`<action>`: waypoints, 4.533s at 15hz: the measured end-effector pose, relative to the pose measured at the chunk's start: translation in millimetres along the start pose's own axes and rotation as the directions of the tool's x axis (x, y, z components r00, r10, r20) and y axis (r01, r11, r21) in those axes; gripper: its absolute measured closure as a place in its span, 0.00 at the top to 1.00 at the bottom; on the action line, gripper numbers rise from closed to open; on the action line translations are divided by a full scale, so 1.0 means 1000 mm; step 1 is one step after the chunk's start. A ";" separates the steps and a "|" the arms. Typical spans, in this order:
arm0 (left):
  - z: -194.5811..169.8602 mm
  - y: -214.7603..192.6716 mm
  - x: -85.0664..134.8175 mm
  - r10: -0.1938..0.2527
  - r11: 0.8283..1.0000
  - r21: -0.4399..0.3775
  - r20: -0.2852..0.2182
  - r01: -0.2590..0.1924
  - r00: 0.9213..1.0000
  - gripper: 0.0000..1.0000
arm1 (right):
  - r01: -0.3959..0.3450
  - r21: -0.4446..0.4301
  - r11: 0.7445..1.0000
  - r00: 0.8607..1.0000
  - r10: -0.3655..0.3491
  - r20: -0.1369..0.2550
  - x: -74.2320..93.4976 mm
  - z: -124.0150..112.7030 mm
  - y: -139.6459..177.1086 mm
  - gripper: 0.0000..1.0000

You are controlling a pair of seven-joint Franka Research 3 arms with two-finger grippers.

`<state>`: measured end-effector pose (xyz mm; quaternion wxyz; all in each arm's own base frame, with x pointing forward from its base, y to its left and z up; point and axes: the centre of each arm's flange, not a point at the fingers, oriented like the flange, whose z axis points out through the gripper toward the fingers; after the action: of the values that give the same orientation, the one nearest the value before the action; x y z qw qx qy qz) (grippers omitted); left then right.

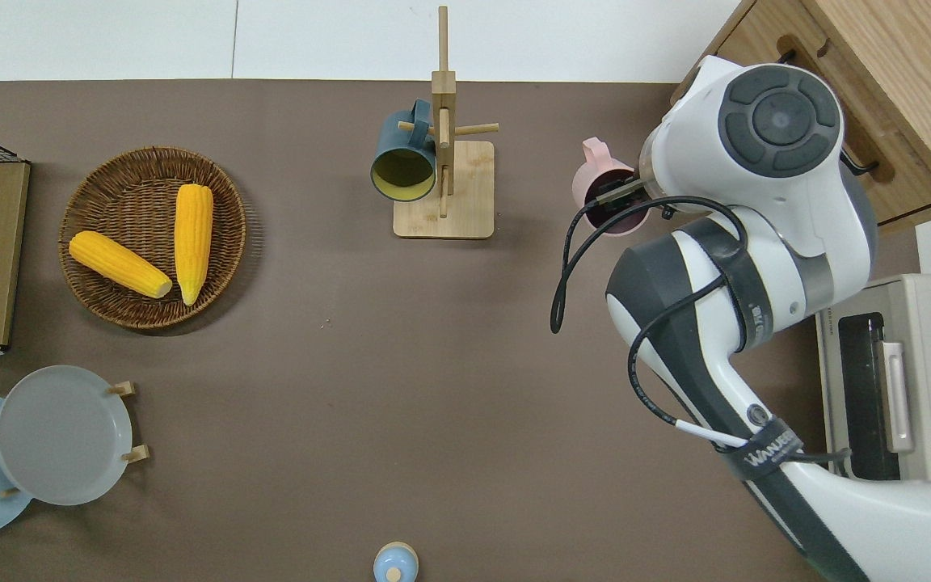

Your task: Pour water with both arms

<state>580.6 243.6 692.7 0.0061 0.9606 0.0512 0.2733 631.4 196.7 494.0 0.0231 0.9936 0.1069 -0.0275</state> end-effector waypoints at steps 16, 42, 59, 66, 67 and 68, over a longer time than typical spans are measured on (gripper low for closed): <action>0.049 0.169 -0.131 0.025 1.000 -0.003 0.125 -0.025 0.992 0.63 | -0.313 0.173 0.934 0.949 0.301 0.095 -0.021 0.065 -0.252 0.08; 0.082 0.243 -0.222 0.080 0.996 -0.061 0.248 -0.067 0.966 0.63 | -0.468 0.233 0.852 0.879 0.476 0.024 -0.018 -0.045 -0.184 1.00; 0.127 0.372 -0.332 0.324 0.941 -0.208 0.325 -0.267 0.889 0.63 | -0.313 0.075 0.947 0.948 0.307 0.079 -0.097 -0.138 0.097 1.00; 0.144 0.380 -0.350 0.353 0.934 -0.217 0.433 -0.284 0.830 0.63 | -0.373 0.082 0.924 0.927 0.367 0.080 -0.101 -0.137 0.137 1.00; 0.145 0.378 -0.346 0.354 0.934 -0.216 0.450 -0.285 0.820 0.63 | -0.372 0.082 0.925 0.927 0.366 0.079 -0.101 -0.138 0.136 1.00; 0.147 0.378 -0.342 0.353 0.934 -0.218 0.462 -0.282 0.813 0.63 | -0.372 0.082 0.925 0.927 0.366 0.079 -0.101 -0.138 0.137 1.00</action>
<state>404.5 -164.4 403.5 0.0400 0.9902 -0.1327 0.0184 568.8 49.3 643.3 -0.0160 0.9946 -0.0841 -0.0585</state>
